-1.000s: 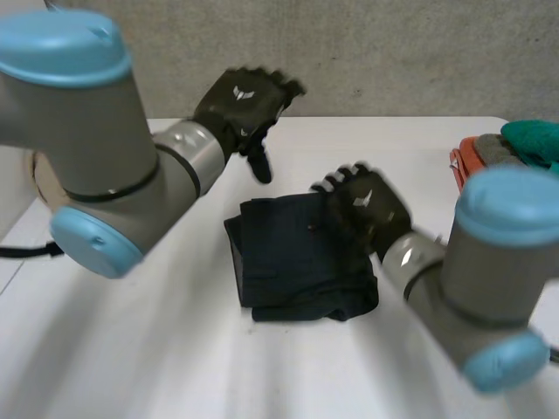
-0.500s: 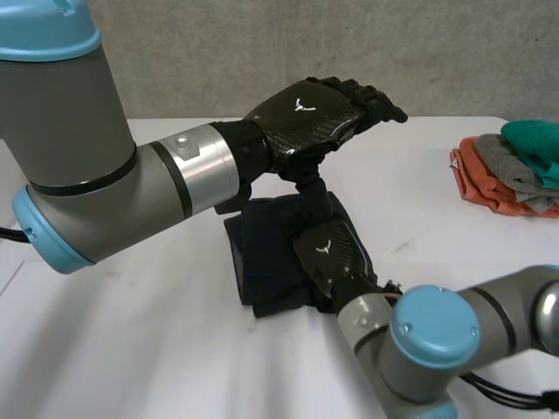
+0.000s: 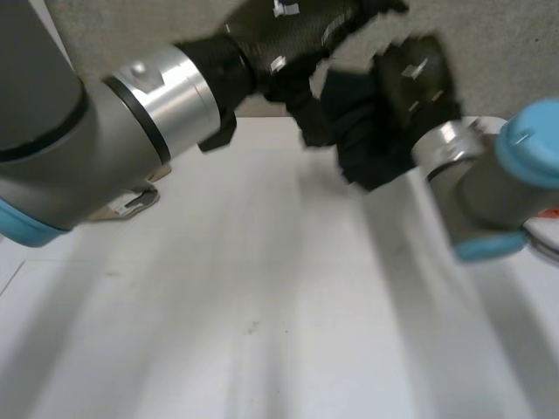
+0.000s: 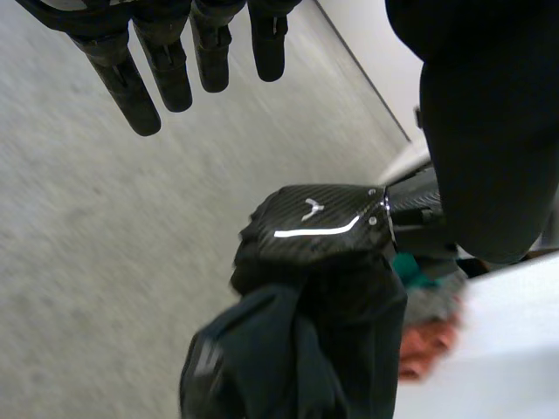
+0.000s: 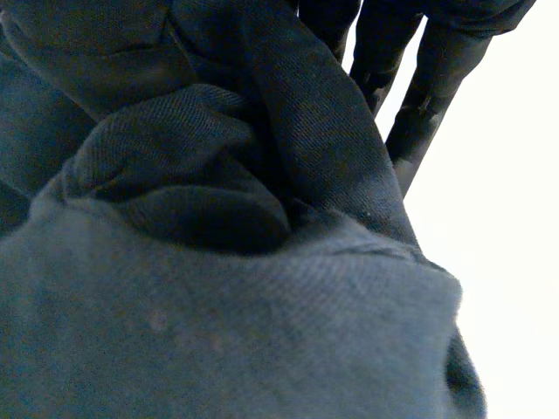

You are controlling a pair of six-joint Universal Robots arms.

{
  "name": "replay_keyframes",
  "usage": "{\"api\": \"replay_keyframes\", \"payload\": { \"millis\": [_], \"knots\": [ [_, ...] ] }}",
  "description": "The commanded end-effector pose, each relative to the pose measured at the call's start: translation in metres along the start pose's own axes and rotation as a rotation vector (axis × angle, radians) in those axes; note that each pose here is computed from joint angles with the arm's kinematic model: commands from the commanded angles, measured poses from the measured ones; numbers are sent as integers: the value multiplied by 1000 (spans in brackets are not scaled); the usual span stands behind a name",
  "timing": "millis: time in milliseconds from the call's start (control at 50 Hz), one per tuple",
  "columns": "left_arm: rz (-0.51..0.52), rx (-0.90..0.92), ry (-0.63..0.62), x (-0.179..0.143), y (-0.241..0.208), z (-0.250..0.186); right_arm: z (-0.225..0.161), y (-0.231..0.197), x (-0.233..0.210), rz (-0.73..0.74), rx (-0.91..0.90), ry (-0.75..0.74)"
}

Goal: Fold the laundry.

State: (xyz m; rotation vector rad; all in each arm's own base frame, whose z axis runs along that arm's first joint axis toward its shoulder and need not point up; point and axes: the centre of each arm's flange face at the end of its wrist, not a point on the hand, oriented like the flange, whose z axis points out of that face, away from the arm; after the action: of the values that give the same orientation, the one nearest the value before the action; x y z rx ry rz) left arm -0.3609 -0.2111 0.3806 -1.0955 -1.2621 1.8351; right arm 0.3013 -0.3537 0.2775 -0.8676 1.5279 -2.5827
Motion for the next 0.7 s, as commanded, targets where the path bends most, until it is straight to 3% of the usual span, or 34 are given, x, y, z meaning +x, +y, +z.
{"api": "replay_keyframes", "payload": {
  "millis": [20, 200, 300, 520, 700],
  "knots": [
    [-51, 110, -33, -6, -27, -1, 38, -3, 111, -67, 125, 160],
    [-87, 102, -29, -5, -23, -2, 31, 38, 247, -60, 162, 219],
    [-95, 85, -26, -5, -15, -2, 16, 103, 293, -48, 187, 183],
    [-122, 32, -21, -3, 8, 2, -34, 250, 278, 47, 28, 23],
    [-141, 2, -19, -2, 23, 5, -44, 270, 261, 77, 2, -43]
  ]
}}
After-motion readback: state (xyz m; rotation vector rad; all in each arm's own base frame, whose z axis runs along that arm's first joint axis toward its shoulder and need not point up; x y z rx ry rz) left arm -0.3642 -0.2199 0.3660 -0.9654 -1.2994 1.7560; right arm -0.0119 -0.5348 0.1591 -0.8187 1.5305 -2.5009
